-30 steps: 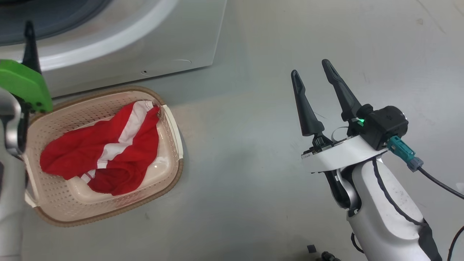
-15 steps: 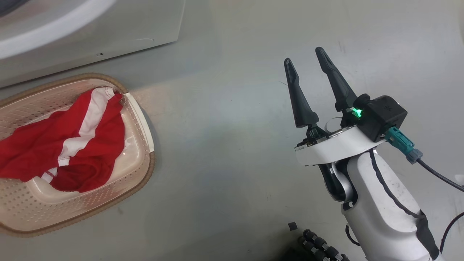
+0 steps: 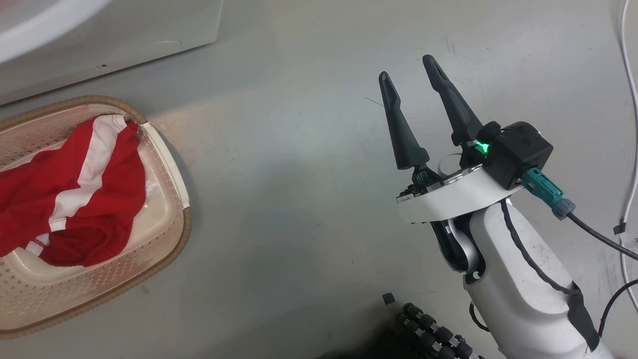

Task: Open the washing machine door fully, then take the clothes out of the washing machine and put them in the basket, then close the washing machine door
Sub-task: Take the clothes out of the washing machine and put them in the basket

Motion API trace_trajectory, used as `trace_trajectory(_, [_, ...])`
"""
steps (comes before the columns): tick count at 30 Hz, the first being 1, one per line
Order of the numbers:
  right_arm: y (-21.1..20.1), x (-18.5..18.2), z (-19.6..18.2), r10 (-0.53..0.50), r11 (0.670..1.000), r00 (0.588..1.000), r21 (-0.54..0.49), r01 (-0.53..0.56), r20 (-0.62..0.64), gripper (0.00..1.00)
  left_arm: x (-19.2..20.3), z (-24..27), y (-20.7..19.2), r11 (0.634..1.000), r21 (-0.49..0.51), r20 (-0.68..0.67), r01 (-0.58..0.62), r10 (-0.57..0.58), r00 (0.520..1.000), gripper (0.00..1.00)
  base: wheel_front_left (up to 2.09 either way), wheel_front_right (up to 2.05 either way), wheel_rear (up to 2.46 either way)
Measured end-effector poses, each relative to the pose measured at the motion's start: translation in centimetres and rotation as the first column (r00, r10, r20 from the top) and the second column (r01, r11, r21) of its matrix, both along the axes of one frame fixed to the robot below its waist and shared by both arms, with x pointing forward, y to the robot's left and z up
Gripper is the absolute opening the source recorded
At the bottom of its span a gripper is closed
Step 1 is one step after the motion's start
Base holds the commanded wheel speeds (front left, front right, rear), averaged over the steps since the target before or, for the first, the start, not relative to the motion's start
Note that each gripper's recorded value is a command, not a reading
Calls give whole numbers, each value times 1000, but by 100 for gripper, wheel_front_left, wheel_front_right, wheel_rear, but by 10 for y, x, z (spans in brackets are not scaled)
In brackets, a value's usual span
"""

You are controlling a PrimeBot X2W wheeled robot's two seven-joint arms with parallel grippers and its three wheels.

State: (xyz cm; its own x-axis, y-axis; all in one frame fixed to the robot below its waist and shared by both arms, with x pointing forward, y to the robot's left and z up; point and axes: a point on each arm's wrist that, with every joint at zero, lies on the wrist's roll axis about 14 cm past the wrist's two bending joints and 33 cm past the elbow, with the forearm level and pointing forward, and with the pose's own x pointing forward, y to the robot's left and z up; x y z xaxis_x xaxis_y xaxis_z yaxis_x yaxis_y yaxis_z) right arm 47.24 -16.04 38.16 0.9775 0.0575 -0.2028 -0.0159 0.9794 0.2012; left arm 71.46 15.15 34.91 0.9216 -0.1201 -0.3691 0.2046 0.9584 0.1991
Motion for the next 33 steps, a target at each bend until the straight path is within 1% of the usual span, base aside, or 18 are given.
trace_trajectory(4, [0,-1,-1,-1,1000,1000,0,1,-5,100,1,-9,2,1000,5,-51,-5,5,999,100,0,0,0])
trace_trajectory(9, [1,0,-6,4,1000,1000,5,-3,-15,100,5,-21,22,998,57,-132,-35,43,990,100,0,0,0])
trace_trajectory(13, [0,3,-6,-3,1000,1000,12,4,-12,100,1,-37,23,996,81,-197,-27,43,979,100,0,0,0])
trace_trajectory(19, [-2,3,-8,-12,1000,1000,15,13,-19,100,-1,-50,29,994,94,-276,-50,74,958,100,0,0,0])
trace_trajectory(24, [-3,2,-9,-16,1000,1000,12,16,-22,100,1,-51,31,994,79,-317,-78,99,943,100,0,0,0])
trace_trajectory(25, [-4,2,-10,-17,1000,1000,11,18,-23,100,2,-51,32,994,77,-324,-82,103,940,89,0,0,0])
trace_trajectory(26, [-4,2,-10,-18,1000,1000,11,18,-24,100,2,-52,32,994,76,-331,-84,104,938,49,0,0,0])
trace_trajectory(27, [-4,2,-10,-19,1000,1000,10,19,-24,100,2,-53,32,993,74,-338,-87,107,935,16,0,0,0])
trace_trajectory(28, [-4,2,-10,-19,1000,1000,10,19,-25,100,2,-53,32,993,73,-339,-87,107,935,0,0,0,0])
trace_trajectory(33, [-4,5,-10,-16,1000,1000,8,16,-20,100,5,-52,34,993,63,-340,-99,115,933,0,0,0,0])
